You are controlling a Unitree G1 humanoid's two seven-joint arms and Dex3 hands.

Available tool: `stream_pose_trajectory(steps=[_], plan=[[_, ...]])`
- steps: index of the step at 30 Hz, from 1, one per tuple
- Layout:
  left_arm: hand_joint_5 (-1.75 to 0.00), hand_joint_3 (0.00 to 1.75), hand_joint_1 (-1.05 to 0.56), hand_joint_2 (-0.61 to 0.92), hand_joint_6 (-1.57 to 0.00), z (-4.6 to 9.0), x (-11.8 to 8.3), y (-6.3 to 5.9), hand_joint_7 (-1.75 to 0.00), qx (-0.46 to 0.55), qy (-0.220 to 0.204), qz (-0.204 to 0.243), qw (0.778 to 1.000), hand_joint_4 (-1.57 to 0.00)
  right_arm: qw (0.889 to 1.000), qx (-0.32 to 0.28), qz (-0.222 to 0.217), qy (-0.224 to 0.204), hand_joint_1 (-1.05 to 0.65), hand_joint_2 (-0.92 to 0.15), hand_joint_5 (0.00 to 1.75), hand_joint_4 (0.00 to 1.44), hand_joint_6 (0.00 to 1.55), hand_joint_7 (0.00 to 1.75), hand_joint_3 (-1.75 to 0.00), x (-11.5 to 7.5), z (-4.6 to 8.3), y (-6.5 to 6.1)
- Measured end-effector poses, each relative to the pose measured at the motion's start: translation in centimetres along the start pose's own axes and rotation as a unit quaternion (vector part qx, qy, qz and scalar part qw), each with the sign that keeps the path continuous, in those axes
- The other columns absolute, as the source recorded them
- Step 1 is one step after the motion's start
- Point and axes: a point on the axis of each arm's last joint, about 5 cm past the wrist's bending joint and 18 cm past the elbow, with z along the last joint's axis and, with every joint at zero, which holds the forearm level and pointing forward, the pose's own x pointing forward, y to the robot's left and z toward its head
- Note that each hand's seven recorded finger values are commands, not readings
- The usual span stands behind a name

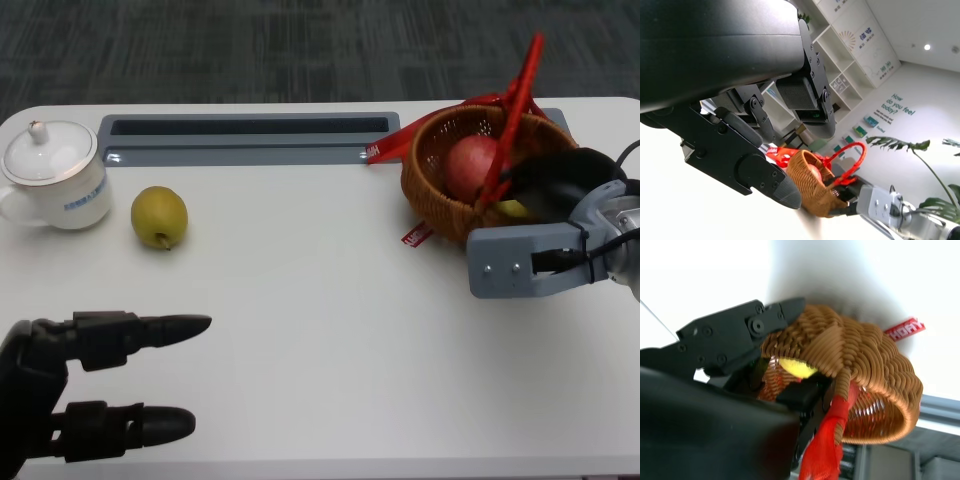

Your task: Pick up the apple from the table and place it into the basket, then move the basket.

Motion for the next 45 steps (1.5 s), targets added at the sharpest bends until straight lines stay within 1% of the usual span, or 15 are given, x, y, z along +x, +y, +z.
stream_pose_trajectory(steps=[3, 8, 12, 18, 19, 20, 22, 23, 24, 25, 28, 30, 34, 37, 45], plan=[[-0.01, 0.0, -0.41, 0.66, -0.97, 0.6, -0.7, 0.2, 0.0, -0.002, -0.001, 0.001, 1.0, -1.03, 0.999, 0.034, 0.0, 0.03, -0.31, -0.9, 0.06, 1.07, 1.01, 0.01, -0.02, 0.0, -0.3, -0.2], [-0.01, 0.0, -0.43, 0.67, -0.97, 1.1, -1.6, 0.6, 0.0, 0.001, -0.007, -0.007, 1.0, -1.04, 0.994, 0.086, -0.004, 0.069, -0.28, -0.9, 0.02, 1.06, 0.98, 0.01, -0.01, 0.0, -0.7, -0.4], [-0.01, 0.0, -0.42, 0.68, -0.97, 1.6, -2.1, 0.9, 0.0, 0.002, -0.008, -0.013, 1.0, -1.04, 0.992, 0.097, -0.007, 0.084, -0.29, -0.87, 0.01, 1.05, 0.97, 0.01, 0.0, -0.1, -1.0, -0.5], [-0.01, 0.0, -0.4, 0.68, -0.97, 1.8, -2.5, 0.9, 0.0, 0.001, -0.009, -0.023, 1.0, -1.04, 0.989, 0.113, -0.004, 0.091, -0.6, -0.75, 0.01, 0.78, 0.63, 0.0, 0.0, -0.1, -1.1, -0.6], [0.0, 0.0, -0.41, 0.68, -0.96, 1.8, -2.5, 0.9, 0.0, 0.001, -0.01, -0.024, 1.0, -1.04, 0.989, 0.116, -0.003, 0.091, -0.64, -0.74, 0.07, 0.78, 0.57, 0.0, 0.0, -0.1, -1.1, -0.6], [0.0, 0.0, -0.41, 0.68, -0.96, 1.8, -2.5, 0.9, 0.0, 0.001, -0.01, -0.024, 1.0, -1.04, 0.989, 0.117, 0.0, 0.091, -0.67, -0.74, 0.21, 0.79, 0.53, 0.0, 0.0, -0.1, -1.2, -0.6], [0.0, 0.0, -0.42, 0.68, -0.96, 1.8, -2.4, 0.9, 0.0, 0.002, -0.01, -0.025, 1.0, -1.04, 0.989, 0.118, 0.005, 0.091, -0.73, -0.72, 0.65, 0.76, 0.45, 0.0, 0.0, -0.1, -1.2, -0.6], [0.0, 0.0, -0.42, 0.68, -0.96, 1.8, -2.4, 0.9, 0.0, 0.002, -0.01, -0.026, 1.0, -1.04, 0.989, 0.119, 0.008, 0.091, -0.77, -0.72, 0.84, 0.69, 0.42, 0.0, 0.0, -0.1, -1.2, -0.6], [0.0, 0.0, -0.42, 0.68, -0.96, 1.8, -2.3, 0.9, 0.0, 0.003, -0.01, -0.027, 1.0, -1.04, 0.989, 0.121, 0.011, 0.09, -0.82, -0.72, 0.93, 0.63, 0.4, 0.0, 0.0, -0.1, -1.2, -0.6], [0.0, 0.0, -0.43, 0.68, -0.96, 1.8, -2.3, 0.9, 0.0, 0.003, -0.011, -0.028, 1.0, -1.04, 0.988, 0.123, 0.013, 0.09, -0.87, -0.72, 0.86, 0.59, 0.37, 0.0, 0.0, -0.1, -1.2, -0.6], [0.0, 0.0, -0.44, 0.68, -0.96, 1.7, -2.0, 0.9, 0.0, 0.005, -0.013, -0.03, 0.999, -1.04, 0.988, 0.128, 0.016, 0.087, -0.97, -0.74, 0.32, 0.58, 0.3, 0.0, 0.0, -0.2, -1.3, -0.7], [0.0, 0.0, -0.45, 0.68, -0.96, 1.6, -1.8, 0.8, 0.0, 0.005, -0.016, -0.032, 0.999, -1.04, 0.988, 0.126, 0.016, 0.084, -1.0, -0.75, 0.16, 0.61, 0.27, 0.0, -0.01, -0.2, -1.5, -0.8], [0.0, 0.0, -0.44, 0.67, -0.97, 1.6, -1.5, 0.6, -0.01, 0.0, -0.019, -0.032, 0.999, -1.04, 0.99, 0.117, 0.007, 0.08, -1.04, -0.79, 0.03, 0.43, 0.22, 0.0, -0.02, -0.5, -2.1, -1.0], [-0.01, 0.0, -0.44, 0.67, -0.97, 1.4, -1.3, 0.3, 0.0, -0.006, -0.02, -0.03, 0.999, -1.05, 0.99, 0.113, -0.003, 0.079, -1.04, -0.81, 0.01, 0.33, 0.2, 0.0, -0.02, -0.7, -2.6, -1.2], [-0.01, 0.0, -0.45, 0.67, -0.97, 0.8, -0.2, 0.1, 0.0, -0.012, -0.029, -0.027, 0.999, -1.05, 0.984, 0.16, -0.04, 0.073, -0.95, -0.79, 0.02, 0.35, 0.26, 0.02, 0.0, -1.3, -3.9, -2.1]])
